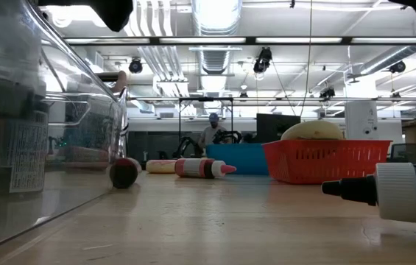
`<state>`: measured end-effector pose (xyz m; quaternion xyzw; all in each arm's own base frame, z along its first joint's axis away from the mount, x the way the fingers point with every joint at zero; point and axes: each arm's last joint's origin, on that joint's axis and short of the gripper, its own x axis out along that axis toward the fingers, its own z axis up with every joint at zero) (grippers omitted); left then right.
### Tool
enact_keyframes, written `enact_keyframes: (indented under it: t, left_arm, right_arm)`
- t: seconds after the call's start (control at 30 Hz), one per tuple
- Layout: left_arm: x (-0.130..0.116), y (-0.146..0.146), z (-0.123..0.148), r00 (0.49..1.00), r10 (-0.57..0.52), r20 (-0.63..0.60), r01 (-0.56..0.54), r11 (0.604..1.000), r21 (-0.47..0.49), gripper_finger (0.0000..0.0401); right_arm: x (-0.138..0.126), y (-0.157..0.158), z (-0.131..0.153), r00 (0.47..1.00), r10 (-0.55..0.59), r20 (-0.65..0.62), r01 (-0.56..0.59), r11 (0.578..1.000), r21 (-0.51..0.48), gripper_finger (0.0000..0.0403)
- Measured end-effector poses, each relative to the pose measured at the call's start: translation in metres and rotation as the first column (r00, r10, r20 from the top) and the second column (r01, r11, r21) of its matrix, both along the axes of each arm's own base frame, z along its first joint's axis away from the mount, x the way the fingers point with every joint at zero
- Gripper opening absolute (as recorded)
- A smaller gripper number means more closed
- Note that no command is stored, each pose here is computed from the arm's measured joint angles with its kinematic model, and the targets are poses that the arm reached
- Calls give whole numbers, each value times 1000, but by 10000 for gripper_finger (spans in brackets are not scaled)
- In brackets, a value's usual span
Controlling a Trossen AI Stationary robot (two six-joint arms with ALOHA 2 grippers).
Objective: Pick & Place Food Item
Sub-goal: Put the top black food coloring bottle into the transparent bin
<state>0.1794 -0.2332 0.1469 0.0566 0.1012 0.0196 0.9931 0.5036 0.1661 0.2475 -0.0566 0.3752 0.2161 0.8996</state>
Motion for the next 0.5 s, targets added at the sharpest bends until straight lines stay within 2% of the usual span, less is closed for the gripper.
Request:
enact_keyframes:
  t: [0.1,0.23,0.5]
  left_arm:
    - [-7,-5,1,999,-33,-1,33,999,39,194]
    - [-19,-12,10,998,-60,26,59,998,25,196]
    - [-39,-15,26,996,-35,77,30,998,61,197]
  right_arm:
    - [-1,3,0,1000,12,-4,-12,1000,-1,100]
    - [-6,7,-3,999,10,-40,-11,1000,-26,100]
    - [-11,10,-10,995,-4,-100,0,999,-40,100]
